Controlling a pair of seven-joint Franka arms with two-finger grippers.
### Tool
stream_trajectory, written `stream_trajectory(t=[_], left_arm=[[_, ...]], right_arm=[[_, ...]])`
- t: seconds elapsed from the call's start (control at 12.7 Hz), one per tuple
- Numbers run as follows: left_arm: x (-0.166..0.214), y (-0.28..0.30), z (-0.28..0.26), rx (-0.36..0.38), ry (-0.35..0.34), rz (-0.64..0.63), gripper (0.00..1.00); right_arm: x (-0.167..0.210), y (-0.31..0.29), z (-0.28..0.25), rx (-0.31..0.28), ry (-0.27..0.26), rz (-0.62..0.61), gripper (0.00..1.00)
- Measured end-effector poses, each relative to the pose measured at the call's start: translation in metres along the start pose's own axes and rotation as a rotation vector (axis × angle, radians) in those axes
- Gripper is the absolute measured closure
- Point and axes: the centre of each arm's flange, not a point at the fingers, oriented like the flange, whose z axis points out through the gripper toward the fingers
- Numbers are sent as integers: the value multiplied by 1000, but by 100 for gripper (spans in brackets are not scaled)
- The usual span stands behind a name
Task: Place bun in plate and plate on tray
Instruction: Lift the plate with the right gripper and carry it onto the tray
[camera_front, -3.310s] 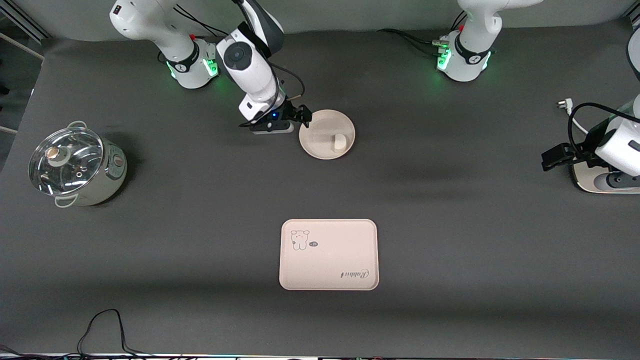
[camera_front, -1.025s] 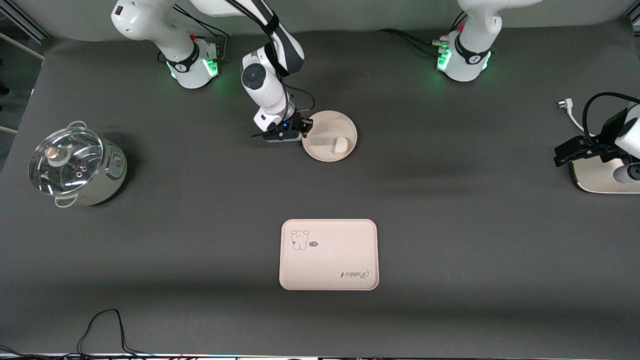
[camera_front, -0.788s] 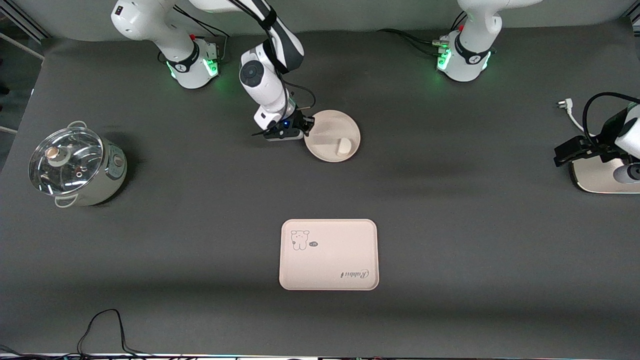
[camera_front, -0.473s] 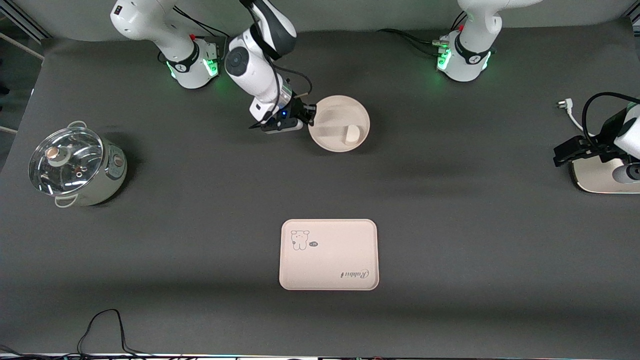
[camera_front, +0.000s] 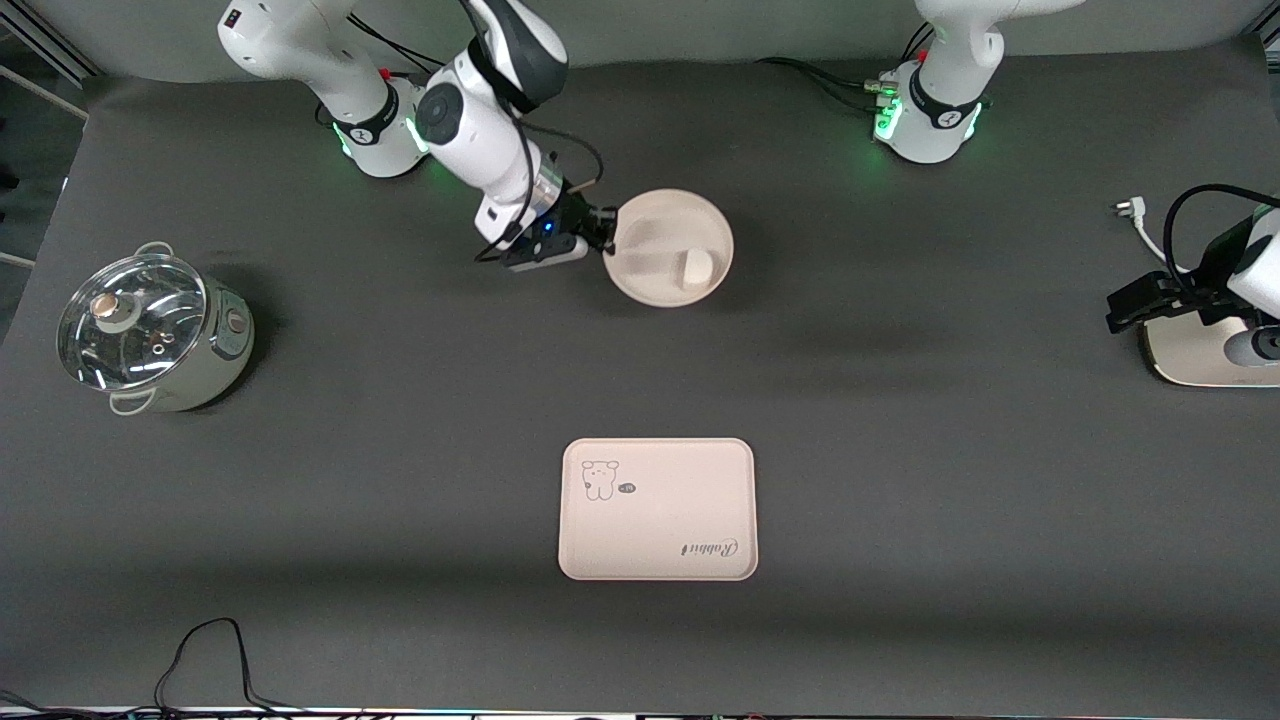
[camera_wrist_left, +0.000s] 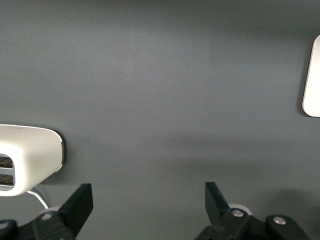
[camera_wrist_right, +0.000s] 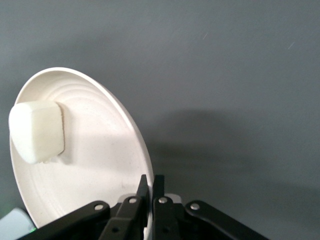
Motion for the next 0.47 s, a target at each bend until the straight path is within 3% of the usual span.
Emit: stream_trajectory(t=[0.24,0.47], left_arm=[[0,0,0,0,0,1,0],[0,1,0,0,0,2,0]], right_arm=[[89,-15,-20,0,-20,29,95],[187,-28,-39,9,1,25,95]])
